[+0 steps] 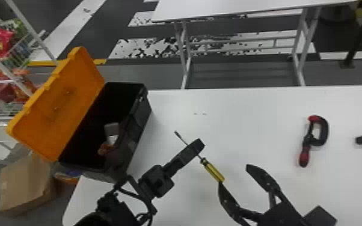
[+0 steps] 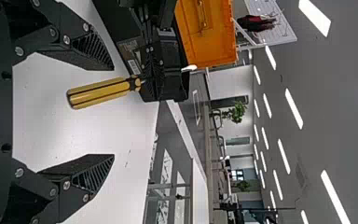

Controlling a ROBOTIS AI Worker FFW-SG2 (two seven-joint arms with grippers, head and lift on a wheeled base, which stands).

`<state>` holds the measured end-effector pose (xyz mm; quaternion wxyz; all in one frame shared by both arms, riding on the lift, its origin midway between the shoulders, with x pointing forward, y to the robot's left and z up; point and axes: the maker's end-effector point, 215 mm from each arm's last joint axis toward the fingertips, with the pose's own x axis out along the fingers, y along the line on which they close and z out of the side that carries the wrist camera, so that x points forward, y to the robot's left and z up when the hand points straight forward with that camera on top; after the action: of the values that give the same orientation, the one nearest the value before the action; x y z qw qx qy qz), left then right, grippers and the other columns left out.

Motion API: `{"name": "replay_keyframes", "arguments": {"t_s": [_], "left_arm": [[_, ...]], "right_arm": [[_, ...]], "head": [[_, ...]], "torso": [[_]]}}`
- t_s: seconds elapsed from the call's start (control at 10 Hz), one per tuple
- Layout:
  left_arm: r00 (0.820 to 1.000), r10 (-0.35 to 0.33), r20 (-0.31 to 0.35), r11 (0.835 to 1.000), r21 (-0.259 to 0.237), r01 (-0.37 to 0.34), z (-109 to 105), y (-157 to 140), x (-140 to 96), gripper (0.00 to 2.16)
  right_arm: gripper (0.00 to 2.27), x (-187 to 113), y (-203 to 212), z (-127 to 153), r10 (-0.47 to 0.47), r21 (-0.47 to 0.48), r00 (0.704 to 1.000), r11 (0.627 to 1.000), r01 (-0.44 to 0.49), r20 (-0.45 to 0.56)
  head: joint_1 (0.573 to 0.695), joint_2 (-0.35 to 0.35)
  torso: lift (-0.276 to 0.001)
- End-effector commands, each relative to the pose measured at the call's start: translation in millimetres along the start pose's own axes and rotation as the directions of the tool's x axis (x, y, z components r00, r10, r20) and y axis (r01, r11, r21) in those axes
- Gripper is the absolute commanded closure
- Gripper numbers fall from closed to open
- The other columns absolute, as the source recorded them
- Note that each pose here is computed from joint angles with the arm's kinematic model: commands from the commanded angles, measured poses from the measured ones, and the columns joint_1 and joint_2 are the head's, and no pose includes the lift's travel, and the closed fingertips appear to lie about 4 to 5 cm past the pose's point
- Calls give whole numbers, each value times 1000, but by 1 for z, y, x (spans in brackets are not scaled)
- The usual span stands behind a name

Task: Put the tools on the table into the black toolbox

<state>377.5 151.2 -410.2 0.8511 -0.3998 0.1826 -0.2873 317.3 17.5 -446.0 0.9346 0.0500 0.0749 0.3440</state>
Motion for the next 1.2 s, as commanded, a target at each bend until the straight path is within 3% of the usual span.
{"name": "replay_keyframes", "arguments": {"t_s": [0.0,0.3,0.6,0.8,0.9,1.0,1.1], "left_arm": [[998,29,54,999,19,-30,32,13,-15,2135],[982,69,175,997,33,-76,99,32,-49,2135],[950,107,294,991,51,-127,164,48,-83,2138],[929,154,337,978,84,-193,192,65,-100,2138],[910,188,369,964,107,-243,206,74,-109,2138],[878,212,429,940,157,-304,228,83,-123,2138],[851,229,472,927,160,-338,244,97,-137,2138]], "right_arm": [[103,-8,-13,0,-32,13,999,999,32,9],[107,-31,-52,-3,-114,33,993,993,113,15],[110,-50,-69,-7,-157,39,987,987,157,15],[110,-58,-75,-11,-174,41,985,984,174,7],[110,-62,-78,-13,-182,40,983,983,181,3],[110,-67,-80,-13,-188,37,982,982,188,6],[113,-71,-81,-13,-194,34,981,980,194,7]], "head": [[695,274],[695,305],[695,347],[695,350],[695,350],[695,350],[695,350]], "torso": [[-75],[-75],[-75],[-75],[-75],[-75],[-75]]}}
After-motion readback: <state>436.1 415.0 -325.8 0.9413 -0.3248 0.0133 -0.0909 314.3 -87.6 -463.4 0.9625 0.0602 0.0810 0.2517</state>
